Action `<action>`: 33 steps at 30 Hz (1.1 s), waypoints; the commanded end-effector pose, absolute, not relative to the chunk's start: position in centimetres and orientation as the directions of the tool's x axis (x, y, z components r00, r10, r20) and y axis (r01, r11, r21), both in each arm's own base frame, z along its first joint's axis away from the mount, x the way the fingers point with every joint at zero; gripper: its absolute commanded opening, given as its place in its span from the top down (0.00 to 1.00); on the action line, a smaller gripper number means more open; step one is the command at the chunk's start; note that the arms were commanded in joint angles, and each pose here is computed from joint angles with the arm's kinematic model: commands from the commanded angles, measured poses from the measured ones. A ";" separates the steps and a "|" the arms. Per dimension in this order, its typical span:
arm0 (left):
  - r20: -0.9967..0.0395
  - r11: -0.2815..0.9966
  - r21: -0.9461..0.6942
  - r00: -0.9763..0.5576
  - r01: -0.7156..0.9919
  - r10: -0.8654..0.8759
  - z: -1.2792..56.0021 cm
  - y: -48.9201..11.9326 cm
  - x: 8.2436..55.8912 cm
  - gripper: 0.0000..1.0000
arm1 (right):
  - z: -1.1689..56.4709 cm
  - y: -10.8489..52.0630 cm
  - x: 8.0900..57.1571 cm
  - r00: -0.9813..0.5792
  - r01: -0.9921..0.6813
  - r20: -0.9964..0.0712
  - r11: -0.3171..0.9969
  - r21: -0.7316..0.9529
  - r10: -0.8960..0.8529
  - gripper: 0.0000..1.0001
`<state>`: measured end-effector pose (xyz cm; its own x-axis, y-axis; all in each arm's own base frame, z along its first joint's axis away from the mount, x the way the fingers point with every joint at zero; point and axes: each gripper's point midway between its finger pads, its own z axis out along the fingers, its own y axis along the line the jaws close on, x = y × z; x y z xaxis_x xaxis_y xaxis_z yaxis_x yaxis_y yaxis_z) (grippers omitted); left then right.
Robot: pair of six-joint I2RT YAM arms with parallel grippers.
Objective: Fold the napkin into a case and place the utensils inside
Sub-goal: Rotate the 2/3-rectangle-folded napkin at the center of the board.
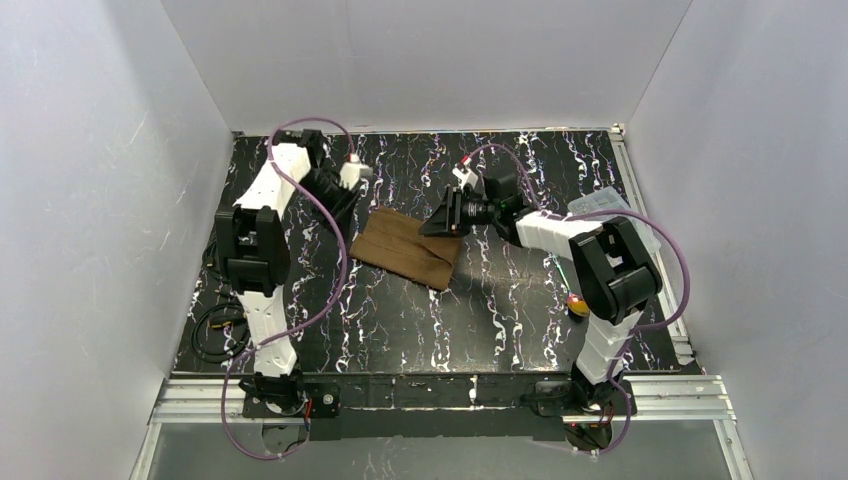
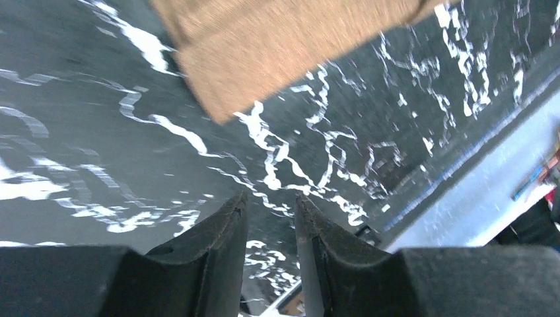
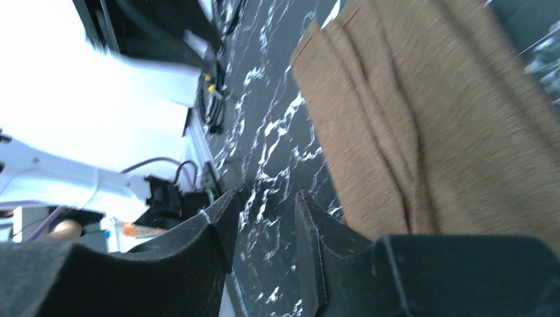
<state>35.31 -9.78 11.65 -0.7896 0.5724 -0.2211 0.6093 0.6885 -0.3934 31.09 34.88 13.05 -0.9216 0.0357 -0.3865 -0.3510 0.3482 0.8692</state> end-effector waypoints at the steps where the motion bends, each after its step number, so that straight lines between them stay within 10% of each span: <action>1: -0.137 0.629 -0.499 -0.770 0.596 0.623 9.5 -11.3 29.4 0.70 | 13.7 32.6 34.5 -0.881 -0.403 -0.473 0.478 0.780 0.028 0.56; 9: -0.058 0.649 -0.455 -0.747 0.610 0.662 5.2 -12.8 26.9 0.73 | 7.8 27.8 40.7 -0.828 -0.391 -0.558 0.773 0.500 -0.058 0.65; 33: -0.070 0.738 -0.179 -0.756 0.651 0.650 1.0 -12.2 38.1 0.74 | 1.0 26.0 30.1 -0.907 -0.286 -0.419 0.785 0.550 -0.037 0.71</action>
